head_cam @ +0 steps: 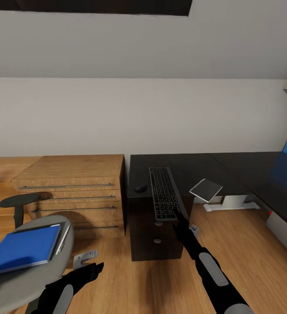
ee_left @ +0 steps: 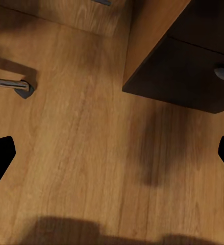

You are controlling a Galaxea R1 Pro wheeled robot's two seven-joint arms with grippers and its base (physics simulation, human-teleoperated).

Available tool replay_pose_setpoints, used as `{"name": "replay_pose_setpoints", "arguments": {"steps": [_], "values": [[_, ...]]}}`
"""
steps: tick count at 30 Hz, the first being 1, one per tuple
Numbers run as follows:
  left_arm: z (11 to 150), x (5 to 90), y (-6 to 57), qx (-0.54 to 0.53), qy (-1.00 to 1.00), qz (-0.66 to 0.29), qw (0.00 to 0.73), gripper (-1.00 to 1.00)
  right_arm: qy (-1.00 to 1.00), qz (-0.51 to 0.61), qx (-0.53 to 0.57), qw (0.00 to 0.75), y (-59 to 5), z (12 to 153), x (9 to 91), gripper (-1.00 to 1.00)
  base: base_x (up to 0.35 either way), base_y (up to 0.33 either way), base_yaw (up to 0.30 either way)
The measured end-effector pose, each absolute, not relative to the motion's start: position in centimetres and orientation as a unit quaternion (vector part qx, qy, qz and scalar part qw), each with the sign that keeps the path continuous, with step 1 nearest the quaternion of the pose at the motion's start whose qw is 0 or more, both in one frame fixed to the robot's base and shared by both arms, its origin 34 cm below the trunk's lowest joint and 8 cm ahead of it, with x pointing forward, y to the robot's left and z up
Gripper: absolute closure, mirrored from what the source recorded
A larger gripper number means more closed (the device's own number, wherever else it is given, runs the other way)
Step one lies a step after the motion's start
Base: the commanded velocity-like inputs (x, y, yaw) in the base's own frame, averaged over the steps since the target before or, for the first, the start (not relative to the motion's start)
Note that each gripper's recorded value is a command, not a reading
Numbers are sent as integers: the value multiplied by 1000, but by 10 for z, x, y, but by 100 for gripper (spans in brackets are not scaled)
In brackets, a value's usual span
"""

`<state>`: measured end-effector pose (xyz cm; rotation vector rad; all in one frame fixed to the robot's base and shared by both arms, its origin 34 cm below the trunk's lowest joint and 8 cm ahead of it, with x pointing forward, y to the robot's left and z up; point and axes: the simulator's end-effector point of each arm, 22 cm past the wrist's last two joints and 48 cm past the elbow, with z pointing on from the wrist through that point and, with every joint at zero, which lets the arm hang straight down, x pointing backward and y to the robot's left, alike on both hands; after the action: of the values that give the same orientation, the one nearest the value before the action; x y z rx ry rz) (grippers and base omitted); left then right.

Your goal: In the bedroom, organize the workspace by keeping the computer under the desk, ensuring the monitor is on the desk, placing the keyboard on the desk next to the monitor, placing the mouse on the desk next to the keyboard, moving the folder from the swivel chair onto the desk next to the mouse, stacking the notebook on top of the folder with the pen on top of the notebook, and positioning the swivel chair next to the desk.

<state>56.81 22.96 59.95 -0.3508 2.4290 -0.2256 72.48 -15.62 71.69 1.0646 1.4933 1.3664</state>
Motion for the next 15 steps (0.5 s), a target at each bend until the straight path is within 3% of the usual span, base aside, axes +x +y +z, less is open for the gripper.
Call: {"name": "replay_pose_setpoints", "arguments": {"steps": [8, 15], "values": [[600, 568, 230, -134, 930, -86, 332, -100, 597, 541, 425, 412, -156, 715, 725, -100, 3, 0, 0], [600, 568, 230, -134, 930, -86, 332, -100, 597, 541, 426, 412, -156, 715, 725, -100, 143, 26, 0]]}}
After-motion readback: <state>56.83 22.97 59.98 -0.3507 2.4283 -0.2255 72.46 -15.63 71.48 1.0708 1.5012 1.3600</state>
